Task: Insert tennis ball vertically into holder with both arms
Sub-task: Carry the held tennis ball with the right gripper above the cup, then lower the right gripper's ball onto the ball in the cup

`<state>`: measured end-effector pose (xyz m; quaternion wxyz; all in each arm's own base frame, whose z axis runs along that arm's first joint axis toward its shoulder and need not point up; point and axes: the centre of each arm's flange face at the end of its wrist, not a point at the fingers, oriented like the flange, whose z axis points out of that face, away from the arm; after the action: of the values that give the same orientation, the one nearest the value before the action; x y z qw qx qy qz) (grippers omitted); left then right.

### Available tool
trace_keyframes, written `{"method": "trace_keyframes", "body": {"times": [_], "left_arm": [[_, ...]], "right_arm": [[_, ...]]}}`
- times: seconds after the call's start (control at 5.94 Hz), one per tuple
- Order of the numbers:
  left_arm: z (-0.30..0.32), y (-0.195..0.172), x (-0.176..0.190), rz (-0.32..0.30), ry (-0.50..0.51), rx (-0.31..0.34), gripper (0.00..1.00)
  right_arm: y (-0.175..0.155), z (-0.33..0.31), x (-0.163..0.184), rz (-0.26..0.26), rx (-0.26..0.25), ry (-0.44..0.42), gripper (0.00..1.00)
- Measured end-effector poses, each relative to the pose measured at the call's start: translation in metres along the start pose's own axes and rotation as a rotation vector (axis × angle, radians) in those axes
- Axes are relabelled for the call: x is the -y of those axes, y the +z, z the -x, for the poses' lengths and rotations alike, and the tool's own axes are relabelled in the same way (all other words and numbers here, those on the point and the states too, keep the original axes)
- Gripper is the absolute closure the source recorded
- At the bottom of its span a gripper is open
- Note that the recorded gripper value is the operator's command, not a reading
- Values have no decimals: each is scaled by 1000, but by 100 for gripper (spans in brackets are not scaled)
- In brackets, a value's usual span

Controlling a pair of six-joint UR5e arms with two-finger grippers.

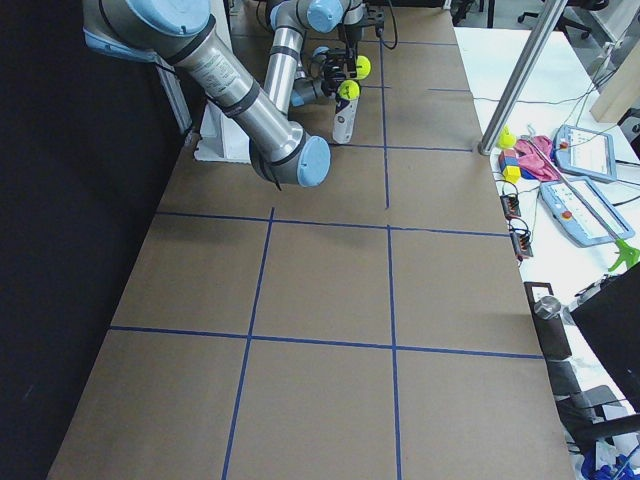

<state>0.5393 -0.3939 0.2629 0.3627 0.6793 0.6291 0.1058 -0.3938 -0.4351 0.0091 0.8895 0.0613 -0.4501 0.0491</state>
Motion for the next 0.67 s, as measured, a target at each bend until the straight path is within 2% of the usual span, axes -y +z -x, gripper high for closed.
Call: {"method": "trace_keyframes", "body": {"times": [0.67], "left_arm": [[-3, 6, 5, -30, 38, -11, 25]], "right_arm": [[0, 0, 0, -3, -2, -1, 80]]}}
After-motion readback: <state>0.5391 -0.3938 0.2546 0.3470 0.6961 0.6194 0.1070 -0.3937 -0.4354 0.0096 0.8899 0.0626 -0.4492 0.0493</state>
